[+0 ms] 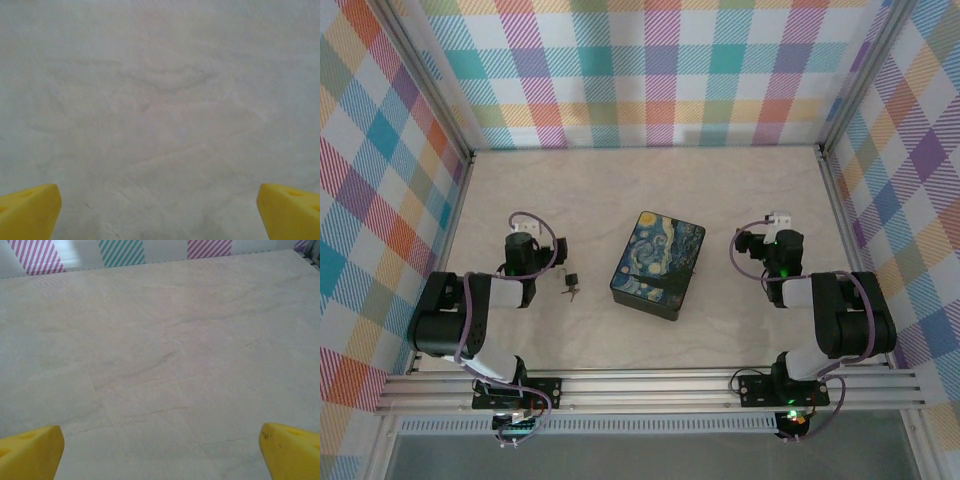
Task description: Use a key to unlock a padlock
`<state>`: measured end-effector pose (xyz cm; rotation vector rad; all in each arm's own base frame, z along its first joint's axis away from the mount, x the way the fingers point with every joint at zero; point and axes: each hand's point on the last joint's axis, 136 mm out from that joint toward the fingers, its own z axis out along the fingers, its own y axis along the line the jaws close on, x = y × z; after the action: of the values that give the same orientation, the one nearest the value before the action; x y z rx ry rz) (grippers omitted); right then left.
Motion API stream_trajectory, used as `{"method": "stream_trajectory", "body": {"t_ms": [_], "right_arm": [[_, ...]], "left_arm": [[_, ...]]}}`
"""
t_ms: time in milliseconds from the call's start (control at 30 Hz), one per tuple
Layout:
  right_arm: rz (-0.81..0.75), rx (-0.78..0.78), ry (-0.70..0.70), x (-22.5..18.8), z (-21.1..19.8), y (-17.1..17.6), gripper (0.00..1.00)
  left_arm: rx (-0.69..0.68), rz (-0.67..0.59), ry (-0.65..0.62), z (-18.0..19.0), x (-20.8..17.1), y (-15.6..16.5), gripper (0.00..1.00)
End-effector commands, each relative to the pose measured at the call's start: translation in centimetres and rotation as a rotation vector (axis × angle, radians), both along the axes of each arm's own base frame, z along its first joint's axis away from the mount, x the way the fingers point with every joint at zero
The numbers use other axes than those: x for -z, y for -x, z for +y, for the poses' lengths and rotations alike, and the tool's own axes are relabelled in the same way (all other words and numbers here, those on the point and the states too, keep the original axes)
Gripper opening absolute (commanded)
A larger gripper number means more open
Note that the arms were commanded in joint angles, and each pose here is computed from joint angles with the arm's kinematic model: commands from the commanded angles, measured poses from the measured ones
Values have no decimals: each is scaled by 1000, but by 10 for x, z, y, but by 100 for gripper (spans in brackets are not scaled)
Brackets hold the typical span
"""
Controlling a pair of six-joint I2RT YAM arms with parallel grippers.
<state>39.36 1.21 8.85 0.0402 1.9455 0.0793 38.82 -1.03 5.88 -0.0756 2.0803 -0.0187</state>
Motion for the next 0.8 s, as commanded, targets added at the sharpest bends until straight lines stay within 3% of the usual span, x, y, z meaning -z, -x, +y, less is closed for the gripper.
{"method": "stream_trajectory", "body": {"t_ms": [0, 767], "right_arm": [[-9, -16, 2, -4, 1, -4, 100], [-16, 14, 4, -5, -5, -3, 100]], "left_arm": [[22, -91, 23, -4, -20, -9, 100], [12, -84, -1, -5, -19, -10, 100]]}}
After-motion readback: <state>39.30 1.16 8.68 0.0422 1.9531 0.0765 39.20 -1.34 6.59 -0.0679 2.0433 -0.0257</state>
